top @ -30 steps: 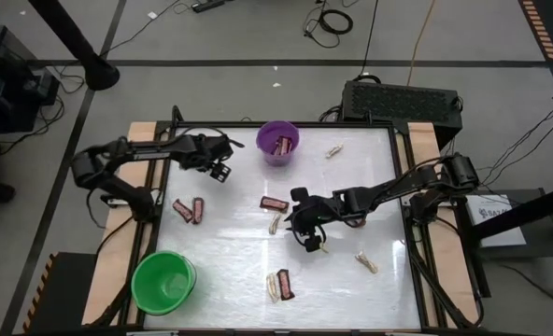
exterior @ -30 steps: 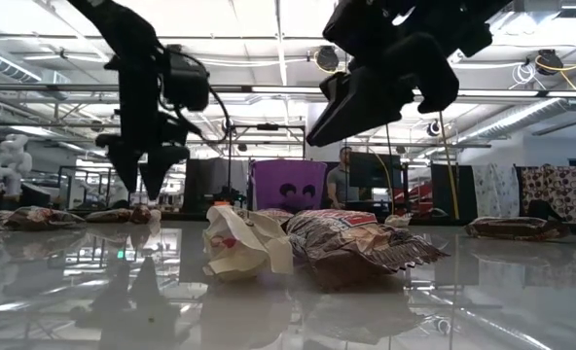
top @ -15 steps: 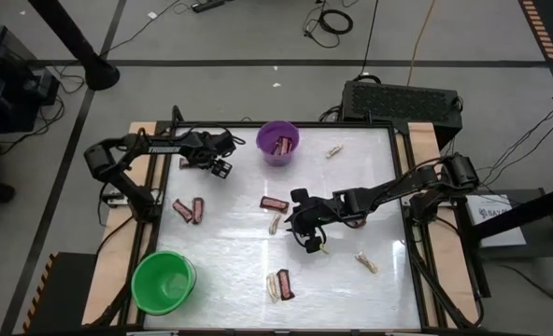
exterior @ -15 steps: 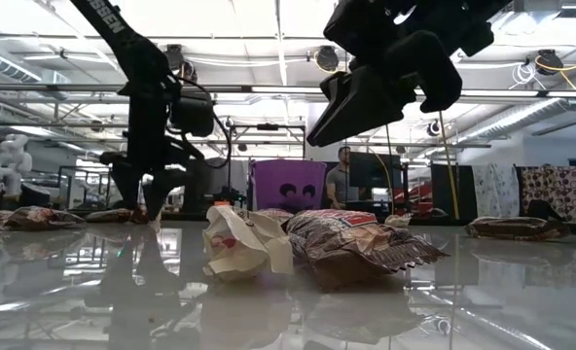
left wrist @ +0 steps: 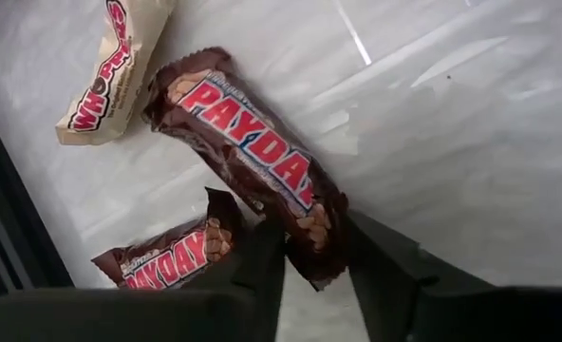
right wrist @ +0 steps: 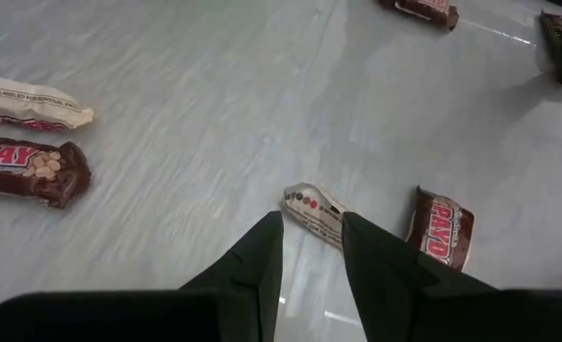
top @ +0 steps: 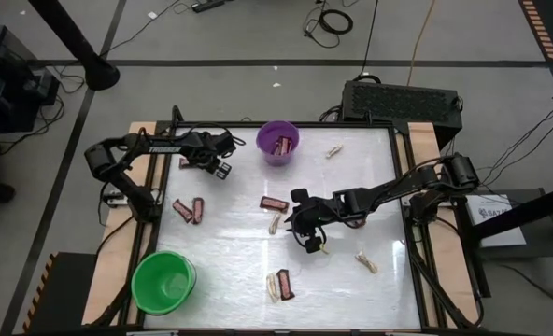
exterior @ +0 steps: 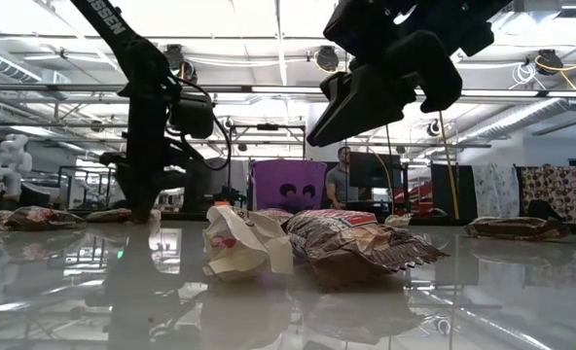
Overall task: Sort candy by brand, put in halloween buckets
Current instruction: Put the brown chocolate into the purple bucket
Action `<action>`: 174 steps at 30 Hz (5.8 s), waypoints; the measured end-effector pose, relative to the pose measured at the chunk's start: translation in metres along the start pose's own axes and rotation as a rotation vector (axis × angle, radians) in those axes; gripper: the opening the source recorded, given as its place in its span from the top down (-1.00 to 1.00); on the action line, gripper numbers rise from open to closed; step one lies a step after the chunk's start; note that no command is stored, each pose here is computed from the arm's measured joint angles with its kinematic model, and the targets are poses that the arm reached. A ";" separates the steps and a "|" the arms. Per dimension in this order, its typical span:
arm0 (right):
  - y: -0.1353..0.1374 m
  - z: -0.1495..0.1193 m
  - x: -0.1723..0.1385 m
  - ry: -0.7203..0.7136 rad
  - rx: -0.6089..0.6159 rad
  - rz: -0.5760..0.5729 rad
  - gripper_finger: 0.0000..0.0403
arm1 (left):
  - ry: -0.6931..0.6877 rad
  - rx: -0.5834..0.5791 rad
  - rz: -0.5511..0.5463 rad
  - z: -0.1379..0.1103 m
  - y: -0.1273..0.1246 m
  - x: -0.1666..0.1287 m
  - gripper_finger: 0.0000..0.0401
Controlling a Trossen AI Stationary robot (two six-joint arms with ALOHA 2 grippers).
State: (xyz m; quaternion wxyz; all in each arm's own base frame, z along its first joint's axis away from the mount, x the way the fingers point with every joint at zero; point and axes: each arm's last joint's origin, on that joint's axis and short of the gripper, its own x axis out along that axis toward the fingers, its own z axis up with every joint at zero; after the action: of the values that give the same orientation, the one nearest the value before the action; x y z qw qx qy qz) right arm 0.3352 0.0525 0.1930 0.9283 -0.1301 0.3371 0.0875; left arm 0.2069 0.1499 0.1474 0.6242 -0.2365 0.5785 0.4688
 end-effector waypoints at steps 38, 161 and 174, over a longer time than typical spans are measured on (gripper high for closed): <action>-0.004 0.008 0.000 -0.073 0.007 -0.079 0.48 | -0.582 0.331 -0.452 0.017 -0.075 -0.150 0.89; 0.001 0.012 0.020 -0.194 0.016 -0.087 0.48 | 0.429 0.342 -0.178 -0.078 -0.059 -0.020 0.10; 0.001 0.012 0.020 -0.194 0.014 -0.088 0.48 | 0.312 0.424 -0.183 -0.064 -0.067 -0.032 0.88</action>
State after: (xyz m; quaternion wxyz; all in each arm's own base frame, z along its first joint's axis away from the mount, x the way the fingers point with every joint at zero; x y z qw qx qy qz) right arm 0.3581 0.0584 0.1888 0.9604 -0.1292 0.2401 0.0566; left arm 0.2362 0.0563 0.1472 0.6030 -0.2209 0.7290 0.2370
